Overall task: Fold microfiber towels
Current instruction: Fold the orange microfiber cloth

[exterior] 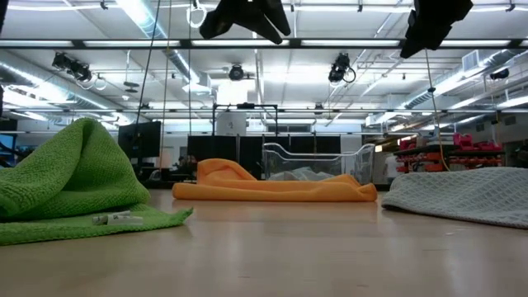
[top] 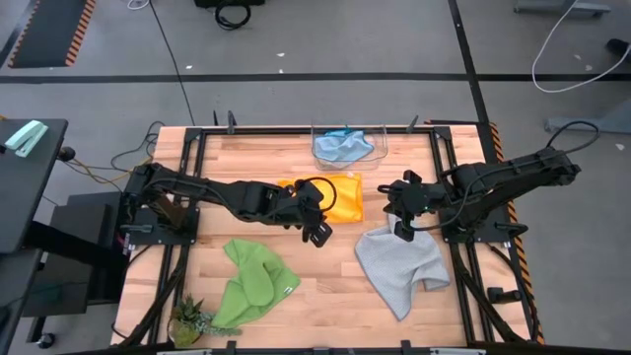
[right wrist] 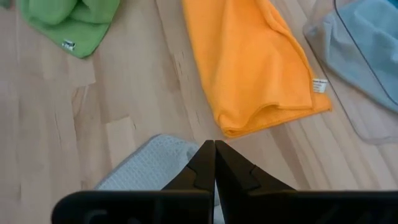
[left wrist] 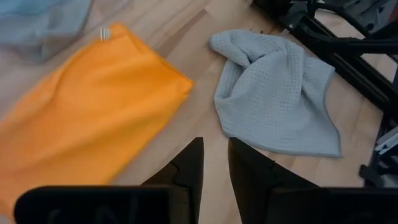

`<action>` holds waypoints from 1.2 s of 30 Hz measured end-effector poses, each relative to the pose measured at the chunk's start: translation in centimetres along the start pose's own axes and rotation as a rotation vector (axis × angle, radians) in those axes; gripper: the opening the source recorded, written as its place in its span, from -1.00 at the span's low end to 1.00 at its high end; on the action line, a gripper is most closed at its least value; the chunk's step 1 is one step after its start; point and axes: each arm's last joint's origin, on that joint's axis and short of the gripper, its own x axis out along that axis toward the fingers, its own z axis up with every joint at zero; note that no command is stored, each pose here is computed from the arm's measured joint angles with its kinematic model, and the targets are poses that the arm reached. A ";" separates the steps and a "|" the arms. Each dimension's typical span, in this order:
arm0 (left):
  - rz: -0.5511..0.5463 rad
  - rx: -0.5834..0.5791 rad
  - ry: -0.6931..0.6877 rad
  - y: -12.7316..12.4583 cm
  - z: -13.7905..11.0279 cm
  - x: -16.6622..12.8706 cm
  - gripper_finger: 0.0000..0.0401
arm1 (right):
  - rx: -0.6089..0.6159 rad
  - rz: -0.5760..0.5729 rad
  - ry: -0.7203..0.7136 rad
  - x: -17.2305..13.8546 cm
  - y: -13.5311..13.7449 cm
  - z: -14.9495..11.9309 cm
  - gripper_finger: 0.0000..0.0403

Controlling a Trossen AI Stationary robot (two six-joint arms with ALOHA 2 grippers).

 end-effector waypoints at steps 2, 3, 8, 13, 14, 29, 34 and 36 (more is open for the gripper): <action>-0.010 0.055 -0.016 0.0 0.3 0.1 -0.58 | -0.019 0.000 0.000 0.0 0.0 0.0 -0.92; -0.015 0.086 -0.022 -0.1 0.3 0.1 -0.57 | -0.025 0.000 0.000 0.0 0.0 0.0 -0.92; -0.040 0.258 -0.056 -0.4 0.6 0.0 -0.58 | -0.002 0.001 -0.001 0.0 0.0 0.0 -0.92; -0.036 0.385 -0.059 -0.4 0.6 0.0 -0.61 | 0.020 0.033 -0.037 -0.2 0.3 0.3 -0.92; -0.035 0.407 -0.059 -0.4 0.6 0.0 -0.61 | 0.032 0.048 -0.059 -0.3 0.4 0.4 -0.92; -0.033 0.509 -0.068 0.6 0.1 0.0 -0.56 | 0.102 0.284 -0.461 -3.9 2.6 2.6 -0.92; -0.091 0.406 -0.150 2.7 -1.7 -0.1 -0.60 | 0.090 0.212 -0.472 -3.4 3.3 1.2 -0.92; -0.177 0.352 -0.233 3.6 -2.1 -0.6 -0.60 | 0.116 0.202 -0.477 -2.4 3.3 -0.3 -0.92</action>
